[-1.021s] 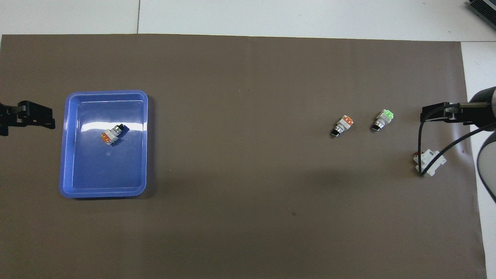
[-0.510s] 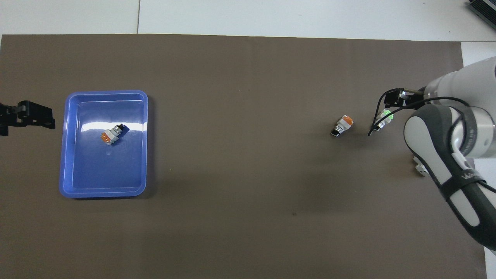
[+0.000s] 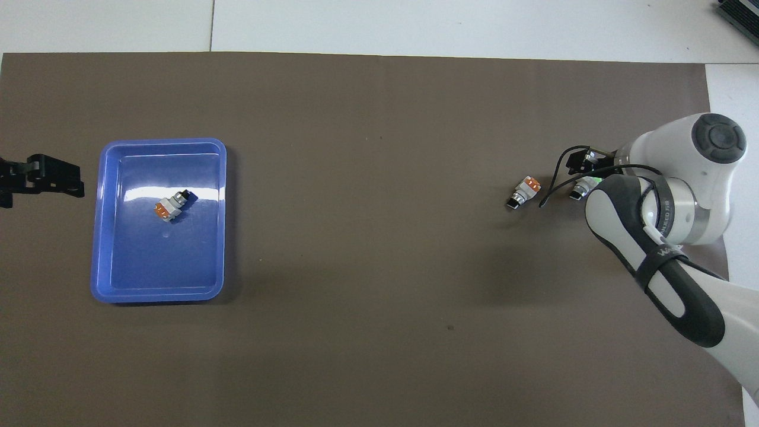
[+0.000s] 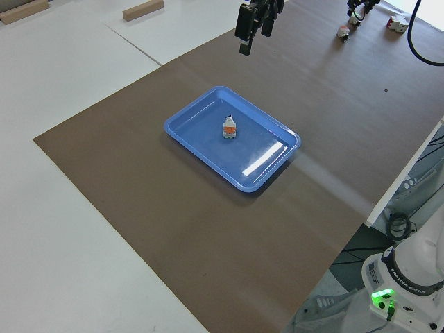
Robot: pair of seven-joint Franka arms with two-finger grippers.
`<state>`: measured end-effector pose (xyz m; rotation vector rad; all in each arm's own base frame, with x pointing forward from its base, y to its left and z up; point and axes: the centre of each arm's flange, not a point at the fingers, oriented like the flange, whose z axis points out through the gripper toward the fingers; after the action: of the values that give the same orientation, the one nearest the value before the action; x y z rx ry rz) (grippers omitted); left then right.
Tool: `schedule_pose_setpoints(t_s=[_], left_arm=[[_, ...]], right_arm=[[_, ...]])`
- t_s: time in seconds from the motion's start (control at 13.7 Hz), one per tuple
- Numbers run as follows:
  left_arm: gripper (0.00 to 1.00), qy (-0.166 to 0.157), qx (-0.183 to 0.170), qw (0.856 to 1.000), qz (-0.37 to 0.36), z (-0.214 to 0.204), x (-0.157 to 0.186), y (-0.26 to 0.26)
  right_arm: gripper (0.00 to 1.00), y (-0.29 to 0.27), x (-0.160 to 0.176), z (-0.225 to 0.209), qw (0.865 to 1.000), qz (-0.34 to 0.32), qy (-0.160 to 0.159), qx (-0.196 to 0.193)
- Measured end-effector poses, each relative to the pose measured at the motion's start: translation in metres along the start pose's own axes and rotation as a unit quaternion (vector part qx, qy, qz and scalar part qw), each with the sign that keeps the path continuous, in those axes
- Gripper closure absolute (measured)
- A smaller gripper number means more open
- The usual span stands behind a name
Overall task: Turn and place switch with both arms
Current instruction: 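Reach the right gripper down and grasp the green-topped switch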
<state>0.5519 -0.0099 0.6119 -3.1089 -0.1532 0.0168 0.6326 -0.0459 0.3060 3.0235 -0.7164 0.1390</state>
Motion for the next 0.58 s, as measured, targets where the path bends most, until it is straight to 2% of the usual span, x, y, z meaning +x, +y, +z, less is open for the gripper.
schedule_pose_setpoints(t_s=[0.36, 0.51, 0.58], left_arm=[[0.0, 0.0, 0.0, 1.0, 0.0, 0.0, 0.0, 0.0], [0.0, 0.0, 0.0, 1.0, 0.0, 0.0, 0.0, 0.0], [0.0, 0.0, 0.0, 1.0, 0.0, 0.0, 0.0, 0.0]], right_arm=[[0.0, 0.003, 0.002, 0.021, 1.0, 0.015, 0.003, 0.001], [0.05, 0.004, 0.003, 0.021, 1.0, 0.017, 0.003, 0.001], [0.13, 0.004, 0.003, 0.021, 1.0, 0.017, 0.003, 0.001]])
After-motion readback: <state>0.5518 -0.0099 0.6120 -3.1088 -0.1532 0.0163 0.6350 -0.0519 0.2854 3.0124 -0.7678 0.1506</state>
